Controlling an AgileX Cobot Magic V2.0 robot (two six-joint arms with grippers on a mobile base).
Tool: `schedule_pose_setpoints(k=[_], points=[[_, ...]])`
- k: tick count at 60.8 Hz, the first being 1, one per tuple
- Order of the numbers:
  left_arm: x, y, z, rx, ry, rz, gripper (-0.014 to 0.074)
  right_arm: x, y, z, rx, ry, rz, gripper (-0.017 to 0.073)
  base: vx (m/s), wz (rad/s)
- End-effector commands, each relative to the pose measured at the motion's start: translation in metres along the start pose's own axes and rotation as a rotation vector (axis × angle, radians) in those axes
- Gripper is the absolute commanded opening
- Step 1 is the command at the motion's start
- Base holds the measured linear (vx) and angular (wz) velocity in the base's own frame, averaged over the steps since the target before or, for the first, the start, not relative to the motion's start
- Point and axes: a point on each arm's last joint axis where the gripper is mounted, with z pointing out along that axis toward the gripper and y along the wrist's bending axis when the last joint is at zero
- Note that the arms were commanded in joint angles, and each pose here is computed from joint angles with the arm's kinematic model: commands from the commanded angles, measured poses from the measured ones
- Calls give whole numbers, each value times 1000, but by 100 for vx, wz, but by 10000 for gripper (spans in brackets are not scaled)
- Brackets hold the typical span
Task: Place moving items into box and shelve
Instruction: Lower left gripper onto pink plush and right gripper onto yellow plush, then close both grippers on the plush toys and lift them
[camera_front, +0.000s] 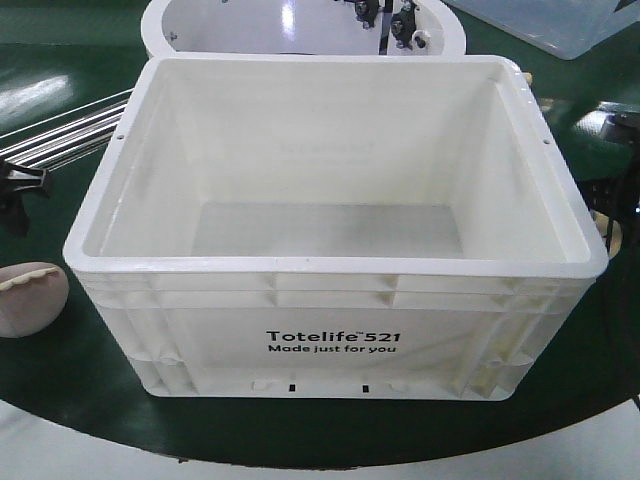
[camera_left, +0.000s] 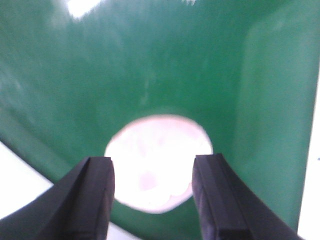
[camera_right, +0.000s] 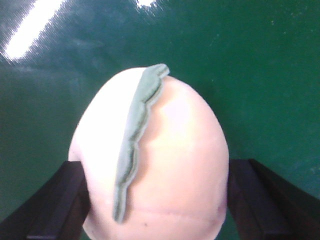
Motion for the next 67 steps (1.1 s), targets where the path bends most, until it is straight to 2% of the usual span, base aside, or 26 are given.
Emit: schedule_pose_setpoints(k=[1, 15, 28, 34, 39, 46, 52, 61, 67], points=[[-4, -1, -7, 24, -21, -11, 469, -12, -1, -20, 18, -110, -17, 571, 0, 0], [-3, -6, 28, 44, 150, 38, 469, -12, -2, -20, 19, -110, -18, 571, 0, 0], [22, -3, 83, -13, 294, 89, 469, -12, -2, -20, 19, -113, -18, 571, 0, 0], [29, -3, 99, -16, 273, 88, 449, -12, -2, -20, 20, -114, -18, 569, 0, 0], [30, -4, 102, -6, 242, 79, 372, -12, -2, -20, 20, -114, -19, 545, 0, 0], [26, -5, 102, -1, 198, 54, 180, -12, -2, -20, 21, -111, -19, 437, 0, 0], [21, -5, 103, 3, 142, 54, -12, -12, -2, -20, 26, -111, -25, 267, 0, 0], [15, -6, 104, 8, 73, 49, -8, -13, -4, -20, 43, -129, -37, -12, 0, 0], [14, -6, 101, 8, 62, 24, -8, -14, -3, -23, 42, -142, -35, -13, 0, 0]])
